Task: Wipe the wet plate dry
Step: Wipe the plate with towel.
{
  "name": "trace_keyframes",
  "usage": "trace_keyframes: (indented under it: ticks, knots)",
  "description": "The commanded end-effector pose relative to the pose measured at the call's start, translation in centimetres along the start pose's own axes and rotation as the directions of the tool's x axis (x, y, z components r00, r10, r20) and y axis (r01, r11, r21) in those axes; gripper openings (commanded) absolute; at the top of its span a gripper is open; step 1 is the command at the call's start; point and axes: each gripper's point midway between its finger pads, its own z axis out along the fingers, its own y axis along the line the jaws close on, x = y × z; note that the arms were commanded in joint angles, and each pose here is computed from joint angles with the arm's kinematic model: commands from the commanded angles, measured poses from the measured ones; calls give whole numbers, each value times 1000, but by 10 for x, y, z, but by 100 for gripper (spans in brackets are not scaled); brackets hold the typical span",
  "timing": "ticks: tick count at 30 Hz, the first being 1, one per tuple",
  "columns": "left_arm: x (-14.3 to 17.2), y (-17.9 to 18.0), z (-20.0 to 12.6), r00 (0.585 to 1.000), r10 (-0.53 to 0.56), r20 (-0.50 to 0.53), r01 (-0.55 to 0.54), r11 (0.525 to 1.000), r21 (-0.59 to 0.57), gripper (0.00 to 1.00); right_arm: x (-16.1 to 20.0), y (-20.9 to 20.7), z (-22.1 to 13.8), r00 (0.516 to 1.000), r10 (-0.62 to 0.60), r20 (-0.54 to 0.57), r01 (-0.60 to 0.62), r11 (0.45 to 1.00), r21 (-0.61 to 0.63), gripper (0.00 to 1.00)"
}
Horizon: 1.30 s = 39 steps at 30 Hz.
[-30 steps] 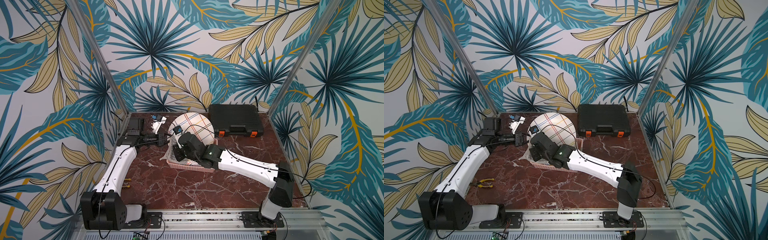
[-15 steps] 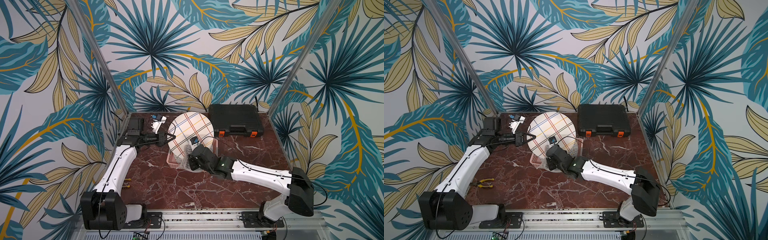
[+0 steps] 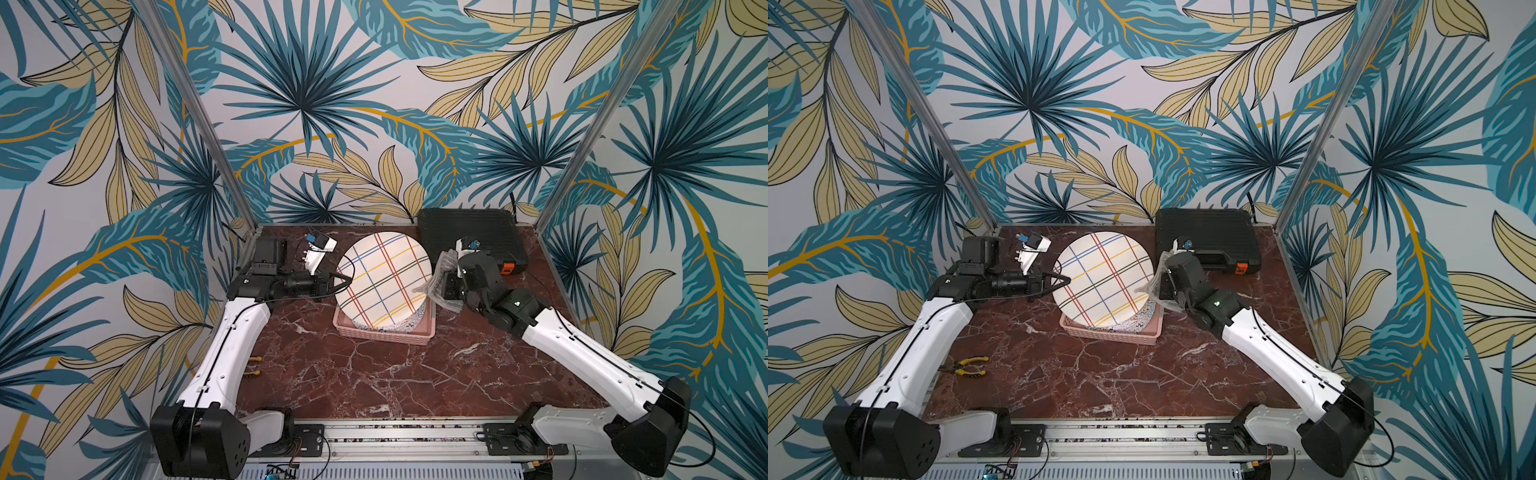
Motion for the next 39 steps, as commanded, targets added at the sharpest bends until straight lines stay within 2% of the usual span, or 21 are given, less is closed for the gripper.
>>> trace_keyframes:
  ticks: [1, 7, 10, 13, 20, 25, 32, 35, 39]
  knots:
    - [3, -21, -4, 984, 169, -51, -169, 986, -5, 0, -30, 22, -30, 1000, -8, -24, 5, 990, -137, 0]
    - [7, -38, 2, 946, 304, -109, -306, 952, -1, 0, -94, 79, -58, 999, 31, -9, -32, 938, -346, 0]
    - [5, -42, 4, 932, 339, -125, -341, 940, 7, 0, -110, 112, -59, 997, 52, -50, -70, 882, -467, 0]
    - [2, -49, 6, 915, 379, -135, -380, 925, 24, 0, -116, 142, -45, 991, 60, -124, -118, 830, -545, 0]
    - [1, -61, 12, 886, 436, -159, -431, 900, 64, 0, -93, 198, -3, 938, -3, -347, -243, 710, -661, 0]
    - [-6, -58, 16, 876, 453, -164, -451, 891, 49, 0, -68, 226, -7, 889, -91, -449, -307, 609, -732, 0]
    - [-18, -55, 17, 873, 463, -154, -465, 885, 24, 0, -25, 225, -19, 826, -215, -522, -313, 596, -740, 0]
    - [-21, -50, 18, 874, 461, -155, -466, 885, 1, 0, -13, 222, -31, 814, -254, -522, -305, 577, -757, 0]
    - [-27, -49, 18, 877, 458, -146, -465, 885, -13, 0, 0, 208, -36, 804, -283, -522, -265, 615, -742, 0]
